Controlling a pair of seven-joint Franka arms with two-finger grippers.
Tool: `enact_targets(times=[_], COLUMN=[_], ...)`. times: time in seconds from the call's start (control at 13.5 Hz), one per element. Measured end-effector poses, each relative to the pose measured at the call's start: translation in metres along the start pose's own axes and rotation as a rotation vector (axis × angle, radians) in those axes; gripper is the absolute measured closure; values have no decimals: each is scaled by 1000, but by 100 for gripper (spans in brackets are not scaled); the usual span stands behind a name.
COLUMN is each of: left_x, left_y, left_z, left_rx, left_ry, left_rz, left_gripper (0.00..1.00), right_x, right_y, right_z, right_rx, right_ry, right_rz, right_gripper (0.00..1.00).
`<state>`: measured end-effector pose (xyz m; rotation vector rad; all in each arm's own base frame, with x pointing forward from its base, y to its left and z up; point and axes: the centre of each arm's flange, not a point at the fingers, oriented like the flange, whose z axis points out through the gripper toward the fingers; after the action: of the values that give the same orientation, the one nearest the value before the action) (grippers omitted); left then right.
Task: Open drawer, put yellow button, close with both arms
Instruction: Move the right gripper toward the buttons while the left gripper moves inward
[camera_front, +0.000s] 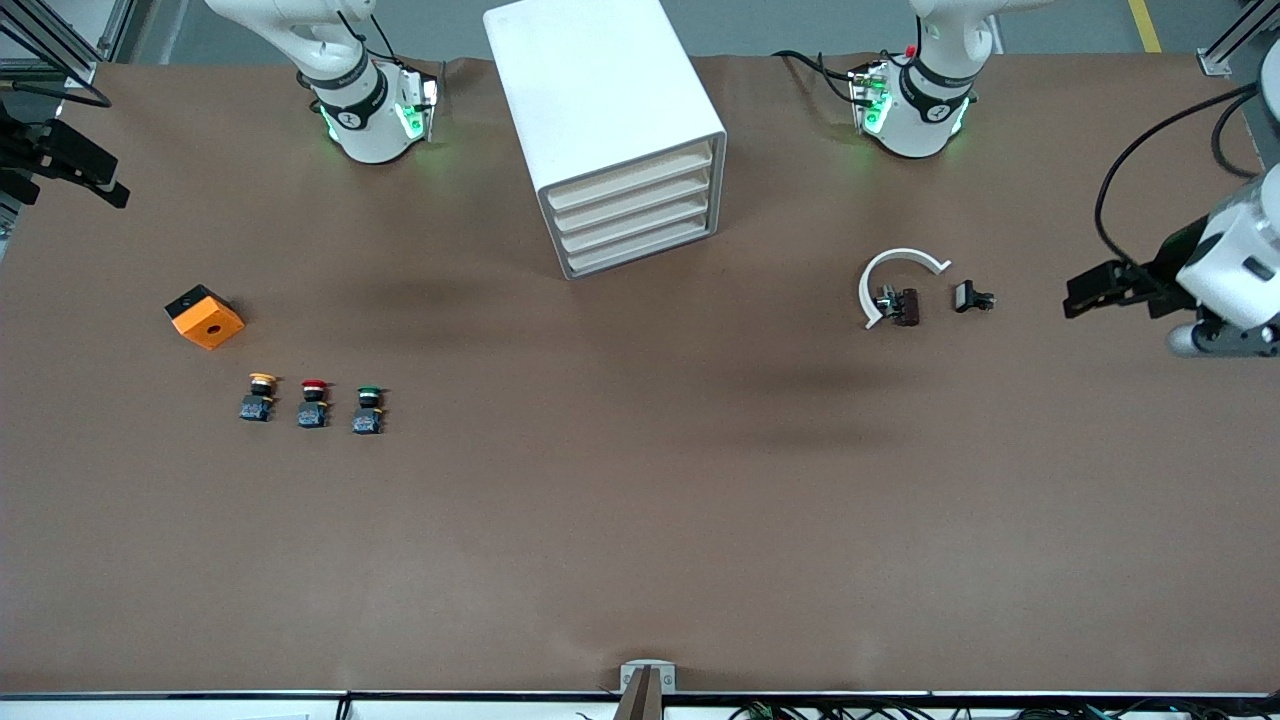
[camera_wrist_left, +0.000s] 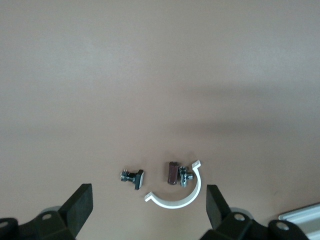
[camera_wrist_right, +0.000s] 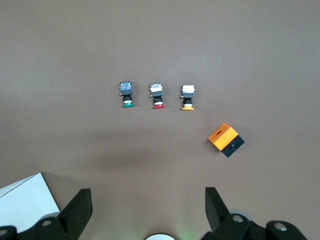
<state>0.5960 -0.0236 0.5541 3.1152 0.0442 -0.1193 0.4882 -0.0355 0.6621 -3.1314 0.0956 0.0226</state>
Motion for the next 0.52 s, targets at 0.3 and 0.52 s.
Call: enact_targets(times=[0.3,0.52], left_x=[17,19], left_y=[32,78], left_z=[44,71], left_rx=[-15,13], left_ry=[-70,-113], left_rz=[-249,-487], left_gripper=[0,0], right_x=[27,60], right_y=[-3,-6], right_z=[44,92], right_rx=[-5,-12], right_ry=[-87,-154], right_rz=[-5,-22], right_gripper=[0,0])
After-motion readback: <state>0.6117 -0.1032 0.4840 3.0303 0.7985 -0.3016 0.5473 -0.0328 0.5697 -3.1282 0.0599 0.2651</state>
